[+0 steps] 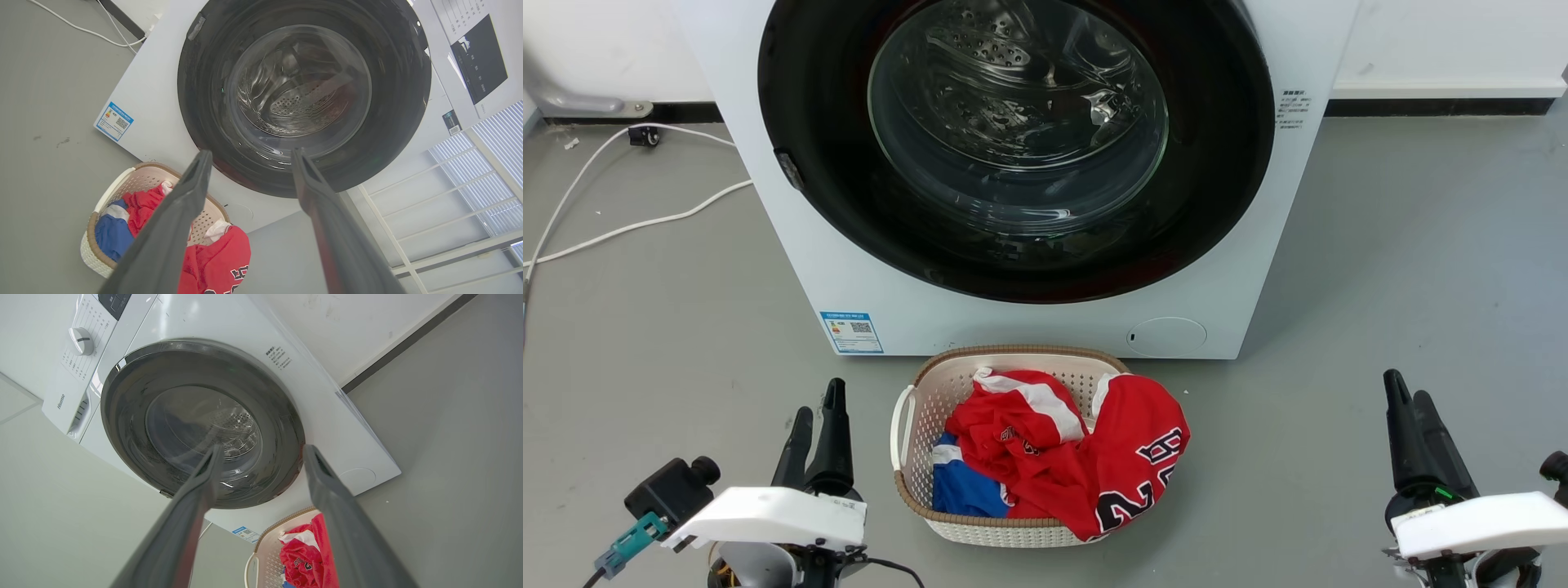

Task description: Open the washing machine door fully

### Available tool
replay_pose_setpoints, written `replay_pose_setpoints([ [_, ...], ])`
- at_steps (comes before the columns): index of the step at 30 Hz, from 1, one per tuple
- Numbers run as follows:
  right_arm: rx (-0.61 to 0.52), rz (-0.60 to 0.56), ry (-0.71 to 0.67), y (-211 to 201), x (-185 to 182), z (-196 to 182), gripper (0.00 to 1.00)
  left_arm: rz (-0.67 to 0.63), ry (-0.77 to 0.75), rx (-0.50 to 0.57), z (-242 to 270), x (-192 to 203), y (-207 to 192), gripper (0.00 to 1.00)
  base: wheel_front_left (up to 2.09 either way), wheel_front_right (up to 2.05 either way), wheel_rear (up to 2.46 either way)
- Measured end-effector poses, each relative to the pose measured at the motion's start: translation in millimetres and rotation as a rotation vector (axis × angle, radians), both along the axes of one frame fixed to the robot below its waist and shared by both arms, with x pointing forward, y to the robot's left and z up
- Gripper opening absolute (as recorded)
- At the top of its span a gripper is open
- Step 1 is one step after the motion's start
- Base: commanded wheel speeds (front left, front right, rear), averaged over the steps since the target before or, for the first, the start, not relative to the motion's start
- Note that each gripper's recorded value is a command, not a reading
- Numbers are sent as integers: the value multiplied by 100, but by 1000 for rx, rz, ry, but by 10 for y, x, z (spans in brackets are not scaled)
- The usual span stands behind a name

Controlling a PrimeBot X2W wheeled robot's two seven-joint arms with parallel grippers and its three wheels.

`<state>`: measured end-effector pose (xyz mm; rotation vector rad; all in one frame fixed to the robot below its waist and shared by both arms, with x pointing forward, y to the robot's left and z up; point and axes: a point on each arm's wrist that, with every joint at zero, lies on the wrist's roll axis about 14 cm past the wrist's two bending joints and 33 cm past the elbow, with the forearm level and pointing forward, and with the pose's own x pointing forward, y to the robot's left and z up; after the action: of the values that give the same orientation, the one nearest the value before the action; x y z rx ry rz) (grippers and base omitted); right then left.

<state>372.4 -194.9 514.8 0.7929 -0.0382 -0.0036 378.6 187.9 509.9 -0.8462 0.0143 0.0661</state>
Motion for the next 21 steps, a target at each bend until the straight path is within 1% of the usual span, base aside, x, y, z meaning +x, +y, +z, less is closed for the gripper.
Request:
replay_pose_setpoints([
  [9, -138, 0, -17, 19, -24, 32, 100, -3, -23, 131, 66, -21, -48, 100, 0, 0, 0],
  [21, -288, 5, -47, 64, -48, 88, 100, -1, -58, 275, 136, -59, -83, 100, 0, 0, 0],
])
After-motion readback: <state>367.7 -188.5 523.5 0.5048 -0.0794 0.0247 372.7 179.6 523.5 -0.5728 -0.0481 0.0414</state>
